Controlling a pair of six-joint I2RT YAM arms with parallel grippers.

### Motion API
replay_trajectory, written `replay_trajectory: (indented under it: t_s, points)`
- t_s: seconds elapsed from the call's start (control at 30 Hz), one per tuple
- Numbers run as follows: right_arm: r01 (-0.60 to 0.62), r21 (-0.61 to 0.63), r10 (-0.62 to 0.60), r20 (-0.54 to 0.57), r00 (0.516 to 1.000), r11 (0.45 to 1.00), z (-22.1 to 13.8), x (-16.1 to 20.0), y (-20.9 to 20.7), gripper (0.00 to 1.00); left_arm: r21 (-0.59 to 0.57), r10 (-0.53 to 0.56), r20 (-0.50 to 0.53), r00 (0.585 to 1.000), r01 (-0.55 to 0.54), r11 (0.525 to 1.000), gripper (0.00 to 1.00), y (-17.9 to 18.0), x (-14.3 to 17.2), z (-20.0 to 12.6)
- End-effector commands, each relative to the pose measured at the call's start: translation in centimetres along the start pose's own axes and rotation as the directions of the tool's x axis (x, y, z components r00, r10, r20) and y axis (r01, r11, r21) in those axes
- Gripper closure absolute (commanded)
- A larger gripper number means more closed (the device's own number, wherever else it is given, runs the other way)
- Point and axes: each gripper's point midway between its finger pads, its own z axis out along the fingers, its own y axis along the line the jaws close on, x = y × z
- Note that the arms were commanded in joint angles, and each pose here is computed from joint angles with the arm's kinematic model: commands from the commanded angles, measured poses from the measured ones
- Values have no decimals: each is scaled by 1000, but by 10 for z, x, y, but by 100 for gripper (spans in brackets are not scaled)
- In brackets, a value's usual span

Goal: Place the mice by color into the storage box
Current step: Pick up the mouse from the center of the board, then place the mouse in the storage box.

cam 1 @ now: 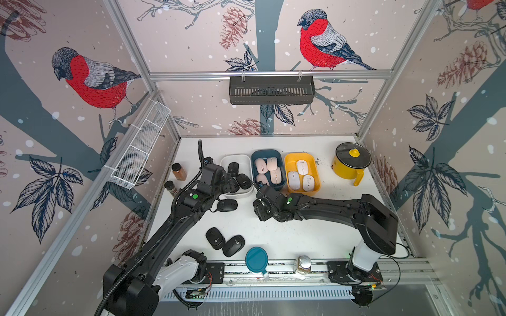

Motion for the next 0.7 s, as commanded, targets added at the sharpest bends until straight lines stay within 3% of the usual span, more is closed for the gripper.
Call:
replay_trajectory:
  t_s: [0.0, 0.3, 0.67]
  points:
    - [-51, -37, 52, 35, 998, 998, -9, -20, 0, 40, -38, 24, 40, 999, -23, 999, 20, 5, -12, -7]
    - [-100, -58, 107, 137, 985, 993, -20, -78, -14, 40, -43, 46, 100, 994, -42, 998, 19, 3, -34, -18]
    - [-103, -55, 112, 203, 973, 993, -2, -146, -22, 39, -65, 59, 166, 984, -49, 997, 19, 6, -64, -26]
